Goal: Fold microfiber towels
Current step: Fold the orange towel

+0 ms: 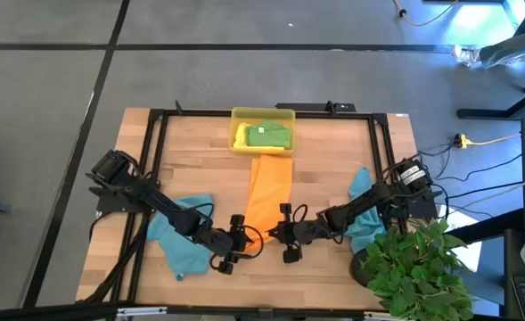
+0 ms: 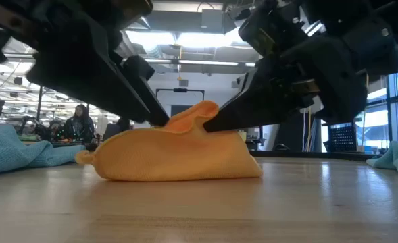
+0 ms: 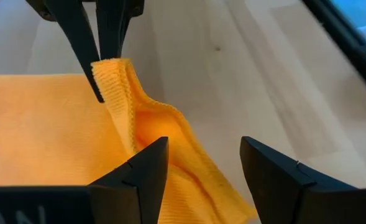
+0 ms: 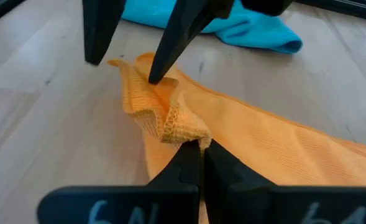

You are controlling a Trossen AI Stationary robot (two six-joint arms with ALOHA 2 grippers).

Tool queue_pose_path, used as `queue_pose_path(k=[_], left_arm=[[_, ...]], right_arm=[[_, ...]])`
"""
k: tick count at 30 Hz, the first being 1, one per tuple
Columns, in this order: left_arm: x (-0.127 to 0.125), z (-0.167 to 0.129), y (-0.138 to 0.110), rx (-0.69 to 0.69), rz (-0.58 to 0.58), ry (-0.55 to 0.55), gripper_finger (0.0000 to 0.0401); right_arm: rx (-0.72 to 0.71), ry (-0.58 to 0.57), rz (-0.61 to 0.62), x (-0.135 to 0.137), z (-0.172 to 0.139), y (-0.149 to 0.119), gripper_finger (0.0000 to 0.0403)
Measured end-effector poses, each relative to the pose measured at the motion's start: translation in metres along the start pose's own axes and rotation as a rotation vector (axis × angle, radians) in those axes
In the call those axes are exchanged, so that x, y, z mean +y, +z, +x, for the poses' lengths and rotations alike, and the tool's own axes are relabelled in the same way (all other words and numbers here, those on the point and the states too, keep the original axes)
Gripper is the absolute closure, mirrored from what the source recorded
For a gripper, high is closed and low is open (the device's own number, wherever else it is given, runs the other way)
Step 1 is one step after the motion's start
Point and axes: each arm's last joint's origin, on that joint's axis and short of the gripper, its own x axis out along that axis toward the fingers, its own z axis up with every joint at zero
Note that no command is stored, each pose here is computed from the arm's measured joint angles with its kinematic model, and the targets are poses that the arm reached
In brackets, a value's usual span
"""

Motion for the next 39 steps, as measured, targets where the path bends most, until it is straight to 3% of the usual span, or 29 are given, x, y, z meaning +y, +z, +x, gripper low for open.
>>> queue_pose_path(k=[11, 20, 27, 39], left_arm=[[0.004, 0.0, -0.008, 0.048, -0.067, 0.123, 0.0208], [-0.01, -0.005, -0.005, 0.063, -0.058, 0.116, 0.0208], [-0.019, -0.014, 0.005, 0.158, -0.099, 0.262, 0.0208], [-0.024, -0.005, -0.004, 0.199, -0.241, 0.202, 0.0208]], right_arm=[[0.001, -0.004, 0.03, -0.002, 0.001, 0.0, 0.0402], [0.002, -0.008, 0.048, -0.004, 0.001, 0.0, 0.0402], [0.001, -0.009, 0.056, -0.004, 0.001, 0.0, 0.0401], [0.0, -0.007, 0.056, -0.004, 0.001, 0.001, 0.04]])
